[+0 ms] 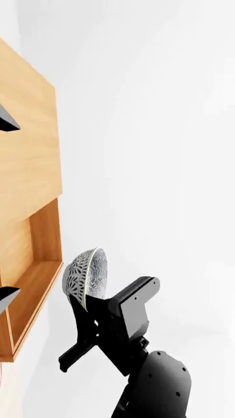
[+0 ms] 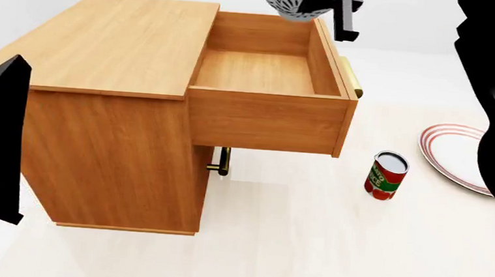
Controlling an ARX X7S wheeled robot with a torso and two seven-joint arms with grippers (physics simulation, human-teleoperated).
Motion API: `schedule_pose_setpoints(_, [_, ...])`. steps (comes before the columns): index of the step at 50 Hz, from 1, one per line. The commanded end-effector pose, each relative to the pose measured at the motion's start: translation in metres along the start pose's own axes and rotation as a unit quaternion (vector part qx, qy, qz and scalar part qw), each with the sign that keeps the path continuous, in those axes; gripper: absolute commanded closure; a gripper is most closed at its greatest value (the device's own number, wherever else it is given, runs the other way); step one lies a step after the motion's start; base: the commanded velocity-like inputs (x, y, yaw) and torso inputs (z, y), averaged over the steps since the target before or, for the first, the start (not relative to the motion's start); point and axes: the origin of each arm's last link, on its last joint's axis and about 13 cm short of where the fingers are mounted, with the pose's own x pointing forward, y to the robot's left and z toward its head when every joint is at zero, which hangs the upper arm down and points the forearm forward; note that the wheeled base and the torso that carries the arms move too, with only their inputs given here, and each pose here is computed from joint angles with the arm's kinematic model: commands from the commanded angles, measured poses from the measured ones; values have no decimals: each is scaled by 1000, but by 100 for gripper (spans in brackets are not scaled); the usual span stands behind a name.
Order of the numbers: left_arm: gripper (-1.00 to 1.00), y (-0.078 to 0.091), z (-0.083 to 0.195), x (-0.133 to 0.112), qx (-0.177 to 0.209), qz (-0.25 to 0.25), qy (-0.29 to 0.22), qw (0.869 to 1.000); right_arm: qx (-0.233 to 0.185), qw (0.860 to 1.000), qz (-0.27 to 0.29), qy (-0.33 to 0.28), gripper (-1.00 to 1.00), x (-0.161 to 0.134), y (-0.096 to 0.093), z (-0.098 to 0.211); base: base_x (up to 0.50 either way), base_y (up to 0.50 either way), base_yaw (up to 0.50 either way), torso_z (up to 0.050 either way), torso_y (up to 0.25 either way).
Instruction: Put the bowl in the top drawer of the cabinet.
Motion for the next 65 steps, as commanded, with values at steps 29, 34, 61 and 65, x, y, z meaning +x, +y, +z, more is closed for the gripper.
schedule_pose_setpoints(29, [-100,4,-2,-3,12,-3,-16,1000,-66,997,-15,-23,100,-21,-4,27,0,0,0,0,-27])
schedule_pose_setpoints(34, [-100,5,-2,-3,12,-2,-16,1000,-66,997,-15,-23,100,-21,-4,27,0,0,0,0,-130])
schedule_pose_setpoints(61, [-100,3,-3,-5,14,-15,-20,1000,-77,997,-17,-27,100,-10,-1,31,0,0,0,0,-130])
schedule_pose_setpoints(65, [-100,2,-3,-5,14,-16,-20,1000,-77,996,-18,-27,100,-9,-1,31,0,0,0,0,-111])
